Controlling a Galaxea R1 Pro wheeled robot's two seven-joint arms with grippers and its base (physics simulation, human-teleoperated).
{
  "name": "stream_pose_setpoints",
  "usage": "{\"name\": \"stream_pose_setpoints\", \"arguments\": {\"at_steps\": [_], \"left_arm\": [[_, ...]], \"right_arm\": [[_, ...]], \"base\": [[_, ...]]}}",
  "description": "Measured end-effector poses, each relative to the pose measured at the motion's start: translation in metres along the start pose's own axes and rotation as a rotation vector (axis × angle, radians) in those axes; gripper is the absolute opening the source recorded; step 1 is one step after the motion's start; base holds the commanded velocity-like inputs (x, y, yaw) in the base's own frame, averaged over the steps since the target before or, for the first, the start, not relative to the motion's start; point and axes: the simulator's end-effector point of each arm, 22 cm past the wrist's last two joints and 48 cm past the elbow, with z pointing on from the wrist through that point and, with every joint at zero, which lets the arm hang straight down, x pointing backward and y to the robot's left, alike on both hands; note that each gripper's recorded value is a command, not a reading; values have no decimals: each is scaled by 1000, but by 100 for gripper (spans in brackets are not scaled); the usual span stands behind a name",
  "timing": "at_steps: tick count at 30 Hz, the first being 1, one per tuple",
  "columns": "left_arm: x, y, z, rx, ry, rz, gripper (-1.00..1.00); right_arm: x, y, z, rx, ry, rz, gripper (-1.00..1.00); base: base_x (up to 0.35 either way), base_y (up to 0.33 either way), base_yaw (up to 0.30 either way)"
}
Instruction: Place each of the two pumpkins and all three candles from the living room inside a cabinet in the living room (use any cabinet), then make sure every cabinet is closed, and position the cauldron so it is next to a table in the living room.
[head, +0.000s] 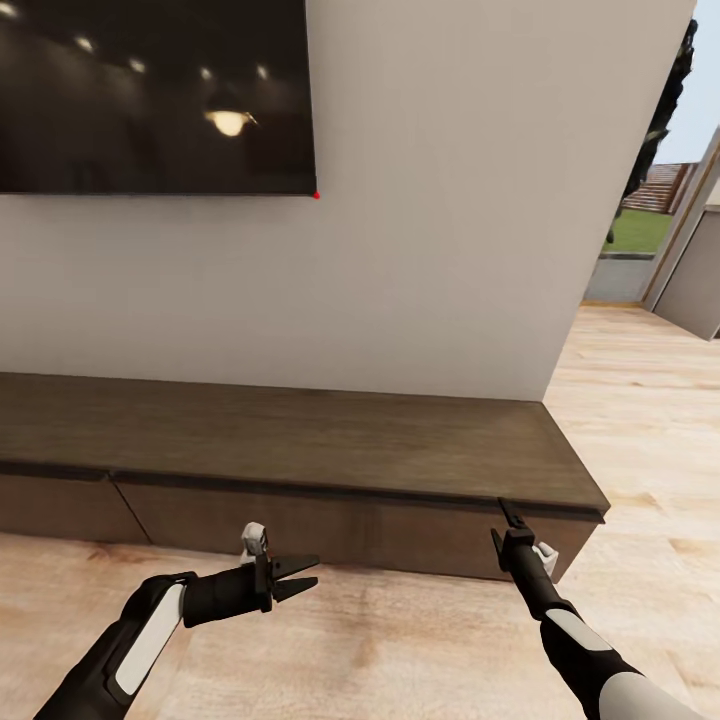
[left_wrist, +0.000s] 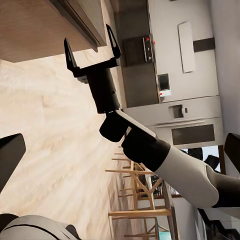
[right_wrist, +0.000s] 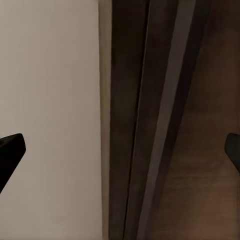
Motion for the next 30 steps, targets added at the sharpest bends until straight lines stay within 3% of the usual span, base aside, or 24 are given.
{"name": "stream_pose_setpoints", "arguments": {"at_steps": [4, 15, 30], "left_arm": [[0, 0, -1, -1, -1, 0, 100], [4, 20, 1, -10, 4, -43, 100], [4, 20, 1, -10, 4, -43, 100]], "right_arm": [[0, 0, 0, 1, 0, -1, 100], [0, -28, -2, 45, -2, -1, 100], [0, -25, -2, 34, -5, -4, 100]], "base": [[0, 0, 0], [0, 0, 0], [28, 0, 0]]}}
